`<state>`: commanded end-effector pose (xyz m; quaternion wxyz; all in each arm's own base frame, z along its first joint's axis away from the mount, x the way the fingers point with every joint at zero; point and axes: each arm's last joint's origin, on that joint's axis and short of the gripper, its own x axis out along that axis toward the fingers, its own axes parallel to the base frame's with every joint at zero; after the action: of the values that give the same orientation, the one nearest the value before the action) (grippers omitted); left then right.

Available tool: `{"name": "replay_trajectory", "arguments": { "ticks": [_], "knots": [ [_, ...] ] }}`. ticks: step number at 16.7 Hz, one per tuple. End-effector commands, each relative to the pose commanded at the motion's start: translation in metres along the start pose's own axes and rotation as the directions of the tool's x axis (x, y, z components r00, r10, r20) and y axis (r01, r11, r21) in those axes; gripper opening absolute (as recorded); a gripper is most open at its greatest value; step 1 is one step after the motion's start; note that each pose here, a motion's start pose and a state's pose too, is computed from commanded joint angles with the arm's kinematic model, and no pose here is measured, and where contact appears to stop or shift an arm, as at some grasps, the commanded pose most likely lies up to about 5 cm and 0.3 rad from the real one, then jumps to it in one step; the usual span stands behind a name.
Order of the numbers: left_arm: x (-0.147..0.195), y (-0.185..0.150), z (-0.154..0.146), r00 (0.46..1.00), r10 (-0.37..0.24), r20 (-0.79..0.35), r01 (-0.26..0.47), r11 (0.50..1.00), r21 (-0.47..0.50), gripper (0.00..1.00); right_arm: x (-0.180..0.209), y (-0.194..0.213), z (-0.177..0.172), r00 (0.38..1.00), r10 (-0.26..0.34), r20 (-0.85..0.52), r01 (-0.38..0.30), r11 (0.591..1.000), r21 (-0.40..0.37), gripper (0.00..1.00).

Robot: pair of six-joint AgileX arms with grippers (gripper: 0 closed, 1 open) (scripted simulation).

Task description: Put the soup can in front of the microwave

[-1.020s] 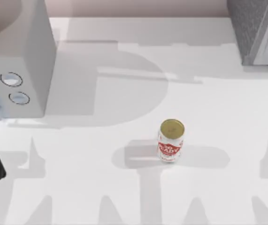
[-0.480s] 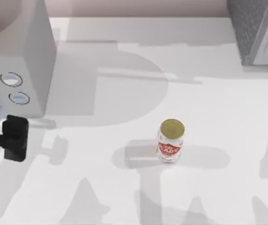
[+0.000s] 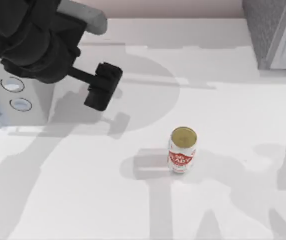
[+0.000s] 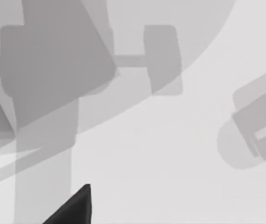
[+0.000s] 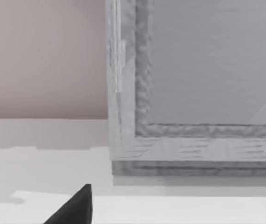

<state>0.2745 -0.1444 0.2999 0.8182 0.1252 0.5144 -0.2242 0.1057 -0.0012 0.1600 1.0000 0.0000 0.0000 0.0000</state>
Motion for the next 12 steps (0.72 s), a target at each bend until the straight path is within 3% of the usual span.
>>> {"name": "replay_trajectory", "arguments": {
  "ticks": [5,12],
  "knots": [
    [0.061,-0.069,0.066,0.97,-0.032,-0.241,0.067,0.988,0.136,1.0,0.0,0.0,0.0,1.0,0.0,0.0,0.0,1.0,0.0,1.0],
    [0.132,-0.147,0.081,0.903,0.021,-0.429,0.1,0.961,0.258,1.0,0.0,0.0,0.0,1.0,0.0,0.0,0.0,1.0,0.0,1.0]
  ]
}}
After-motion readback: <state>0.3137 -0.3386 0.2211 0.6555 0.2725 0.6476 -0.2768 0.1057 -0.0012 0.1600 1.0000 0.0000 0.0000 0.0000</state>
